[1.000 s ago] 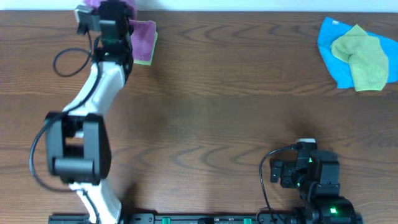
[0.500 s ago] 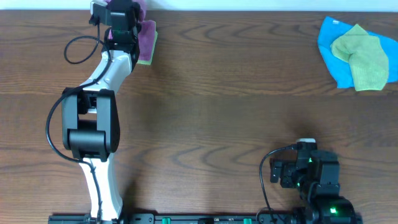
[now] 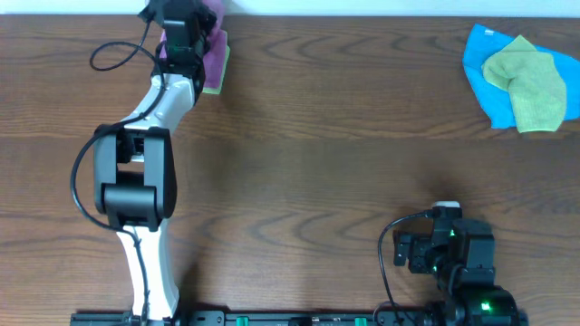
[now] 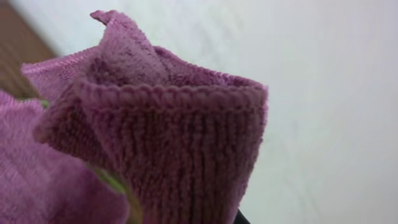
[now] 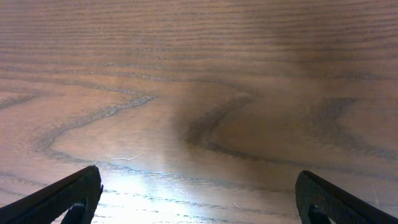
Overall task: Fold the cloth
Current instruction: 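Lower the purple cloth onto the top-left cloth pile with the left gripper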
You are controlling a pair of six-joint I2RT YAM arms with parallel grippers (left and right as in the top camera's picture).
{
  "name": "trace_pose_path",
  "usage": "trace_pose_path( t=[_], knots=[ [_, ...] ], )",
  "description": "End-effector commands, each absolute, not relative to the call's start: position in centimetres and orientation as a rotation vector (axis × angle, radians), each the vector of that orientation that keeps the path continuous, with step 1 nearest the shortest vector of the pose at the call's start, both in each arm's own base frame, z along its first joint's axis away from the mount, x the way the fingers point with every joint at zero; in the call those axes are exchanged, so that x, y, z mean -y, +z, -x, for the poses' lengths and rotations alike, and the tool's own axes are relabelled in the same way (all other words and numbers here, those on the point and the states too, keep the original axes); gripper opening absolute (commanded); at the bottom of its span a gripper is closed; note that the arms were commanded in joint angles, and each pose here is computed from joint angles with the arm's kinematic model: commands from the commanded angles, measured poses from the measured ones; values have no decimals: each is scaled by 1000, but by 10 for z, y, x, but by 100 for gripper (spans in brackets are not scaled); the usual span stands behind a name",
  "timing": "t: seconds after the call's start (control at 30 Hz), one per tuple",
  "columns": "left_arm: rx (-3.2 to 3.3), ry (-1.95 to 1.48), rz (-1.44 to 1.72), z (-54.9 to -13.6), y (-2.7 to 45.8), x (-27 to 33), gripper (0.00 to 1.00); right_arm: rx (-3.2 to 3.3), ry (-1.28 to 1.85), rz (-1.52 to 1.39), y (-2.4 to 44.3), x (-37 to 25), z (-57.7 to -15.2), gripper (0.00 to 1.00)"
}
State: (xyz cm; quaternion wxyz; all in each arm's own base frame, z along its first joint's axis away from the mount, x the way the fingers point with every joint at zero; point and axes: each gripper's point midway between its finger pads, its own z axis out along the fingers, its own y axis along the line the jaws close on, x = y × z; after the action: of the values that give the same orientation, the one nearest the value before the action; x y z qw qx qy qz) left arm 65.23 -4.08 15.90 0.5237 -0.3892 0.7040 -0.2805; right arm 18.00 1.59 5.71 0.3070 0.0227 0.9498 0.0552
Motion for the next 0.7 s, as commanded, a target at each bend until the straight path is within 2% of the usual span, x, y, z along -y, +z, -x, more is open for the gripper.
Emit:
trace_pose_path(
  t=[0.0,0.27,0.67],
  knots=[
    [-1763,-665,888,-657,131,52,7,-2510,137,-92,57,-13,-180,99],
    [-1845,-615,938,-649,107,44,6,-2510,137,-92,57,-13,-180,99],
    [-1805,-587,983,-637,155,10,6,-2510,137,-92,57,-13,-180,99]
  ],
)
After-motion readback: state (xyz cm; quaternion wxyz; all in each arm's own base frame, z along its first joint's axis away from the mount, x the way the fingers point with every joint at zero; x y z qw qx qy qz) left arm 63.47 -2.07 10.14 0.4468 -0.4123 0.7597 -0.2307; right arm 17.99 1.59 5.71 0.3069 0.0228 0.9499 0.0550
